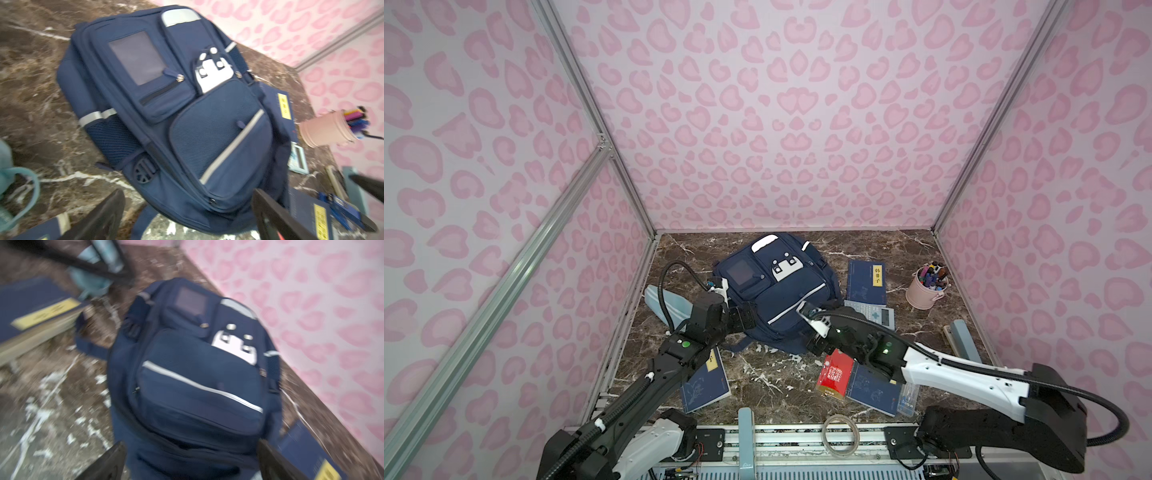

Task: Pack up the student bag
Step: 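Release the zipper and draw the right gripper back toward the books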

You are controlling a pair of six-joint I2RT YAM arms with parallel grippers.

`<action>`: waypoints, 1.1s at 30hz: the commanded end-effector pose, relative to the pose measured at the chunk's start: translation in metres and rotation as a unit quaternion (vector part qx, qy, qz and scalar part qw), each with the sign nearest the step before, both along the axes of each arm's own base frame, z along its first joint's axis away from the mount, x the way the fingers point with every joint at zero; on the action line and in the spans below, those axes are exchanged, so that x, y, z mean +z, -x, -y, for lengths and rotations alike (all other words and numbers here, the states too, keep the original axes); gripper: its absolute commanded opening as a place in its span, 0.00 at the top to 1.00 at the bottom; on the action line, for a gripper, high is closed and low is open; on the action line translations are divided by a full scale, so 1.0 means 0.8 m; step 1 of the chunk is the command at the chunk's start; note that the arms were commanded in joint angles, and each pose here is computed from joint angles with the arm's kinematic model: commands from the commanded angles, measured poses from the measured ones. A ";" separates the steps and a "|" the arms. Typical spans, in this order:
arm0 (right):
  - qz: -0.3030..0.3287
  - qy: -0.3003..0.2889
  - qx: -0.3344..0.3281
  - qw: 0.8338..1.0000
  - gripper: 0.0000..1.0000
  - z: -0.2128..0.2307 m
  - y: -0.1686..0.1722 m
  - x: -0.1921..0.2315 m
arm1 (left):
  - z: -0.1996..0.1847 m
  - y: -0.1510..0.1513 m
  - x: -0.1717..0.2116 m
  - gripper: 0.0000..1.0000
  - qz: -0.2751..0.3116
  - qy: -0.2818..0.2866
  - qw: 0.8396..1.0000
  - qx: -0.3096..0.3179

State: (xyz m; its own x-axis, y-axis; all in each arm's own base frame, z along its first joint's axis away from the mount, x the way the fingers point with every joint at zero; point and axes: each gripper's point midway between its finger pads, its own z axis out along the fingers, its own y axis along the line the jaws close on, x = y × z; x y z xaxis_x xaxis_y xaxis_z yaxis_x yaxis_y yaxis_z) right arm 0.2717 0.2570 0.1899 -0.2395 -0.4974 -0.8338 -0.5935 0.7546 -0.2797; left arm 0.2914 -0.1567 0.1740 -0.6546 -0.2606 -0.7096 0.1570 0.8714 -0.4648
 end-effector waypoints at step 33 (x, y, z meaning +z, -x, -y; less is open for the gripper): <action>-0.321 -0.228 -0.479 0.784 0.05 0.272 0.091 -0.174 | 0.241 0.121 0.021 0.02 0.012 0.057 0.977 -0.204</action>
State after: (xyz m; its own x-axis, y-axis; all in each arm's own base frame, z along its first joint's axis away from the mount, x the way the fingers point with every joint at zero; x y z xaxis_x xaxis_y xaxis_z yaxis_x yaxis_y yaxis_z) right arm 0.2010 0.0407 0.0546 -0.7723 0.4605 -0.4376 0.3761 0.8866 0.2693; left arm 0.1896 -0.3464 0.1824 -0.7177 -0.0144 -0.6962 0.4991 0.6866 -0.5287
